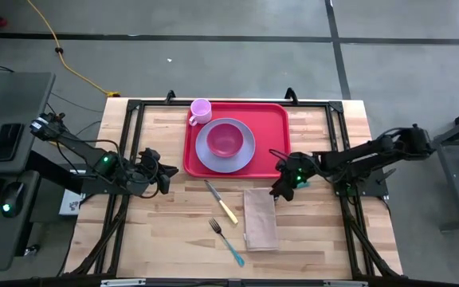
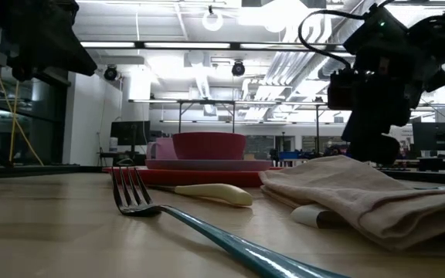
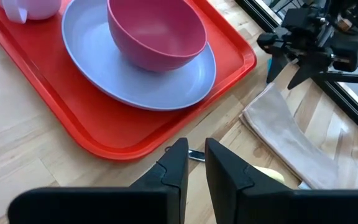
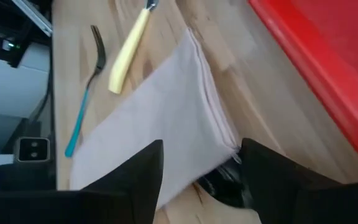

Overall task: Set up tray
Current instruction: Put the light pink napkin to the right of the light blue plate on the orange serving tray

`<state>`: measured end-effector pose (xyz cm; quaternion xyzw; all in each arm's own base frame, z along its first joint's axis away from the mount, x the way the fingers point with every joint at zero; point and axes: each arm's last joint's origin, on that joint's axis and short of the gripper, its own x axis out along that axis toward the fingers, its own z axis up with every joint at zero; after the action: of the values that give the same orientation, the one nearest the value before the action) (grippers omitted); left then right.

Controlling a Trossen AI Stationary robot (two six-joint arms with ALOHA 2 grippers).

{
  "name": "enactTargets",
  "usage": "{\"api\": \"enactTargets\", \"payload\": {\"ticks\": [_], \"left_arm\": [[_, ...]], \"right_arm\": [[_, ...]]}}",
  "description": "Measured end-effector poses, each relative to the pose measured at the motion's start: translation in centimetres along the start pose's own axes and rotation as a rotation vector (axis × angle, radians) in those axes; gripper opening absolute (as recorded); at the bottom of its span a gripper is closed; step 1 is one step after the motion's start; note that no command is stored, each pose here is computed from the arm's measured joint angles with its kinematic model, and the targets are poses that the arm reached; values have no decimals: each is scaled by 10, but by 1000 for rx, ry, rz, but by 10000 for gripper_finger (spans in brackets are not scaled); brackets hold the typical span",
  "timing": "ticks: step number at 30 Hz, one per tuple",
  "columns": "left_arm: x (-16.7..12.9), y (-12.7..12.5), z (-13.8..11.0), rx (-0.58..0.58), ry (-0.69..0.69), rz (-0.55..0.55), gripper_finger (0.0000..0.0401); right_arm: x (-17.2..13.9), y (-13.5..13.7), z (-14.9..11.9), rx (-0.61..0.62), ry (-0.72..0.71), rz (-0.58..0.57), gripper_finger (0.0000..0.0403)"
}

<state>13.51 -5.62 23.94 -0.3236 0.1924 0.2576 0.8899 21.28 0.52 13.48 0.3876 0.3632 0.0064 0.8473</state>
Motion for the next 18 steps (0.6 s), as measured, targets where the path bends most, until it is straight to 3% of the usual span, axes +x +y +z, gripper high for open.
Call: {"api": "enactTargets", "payload": {"ticks": [6, 18], "left_arm": [[0, 0, 0, -1, 8, -3, 85], [0, 1, -1, 6, 12, 2, 85]], "right_arm": [[11, -11, -2, 42, 56, -16, 195], [17, -10, 2, 31, 15, 23, 193]]}}
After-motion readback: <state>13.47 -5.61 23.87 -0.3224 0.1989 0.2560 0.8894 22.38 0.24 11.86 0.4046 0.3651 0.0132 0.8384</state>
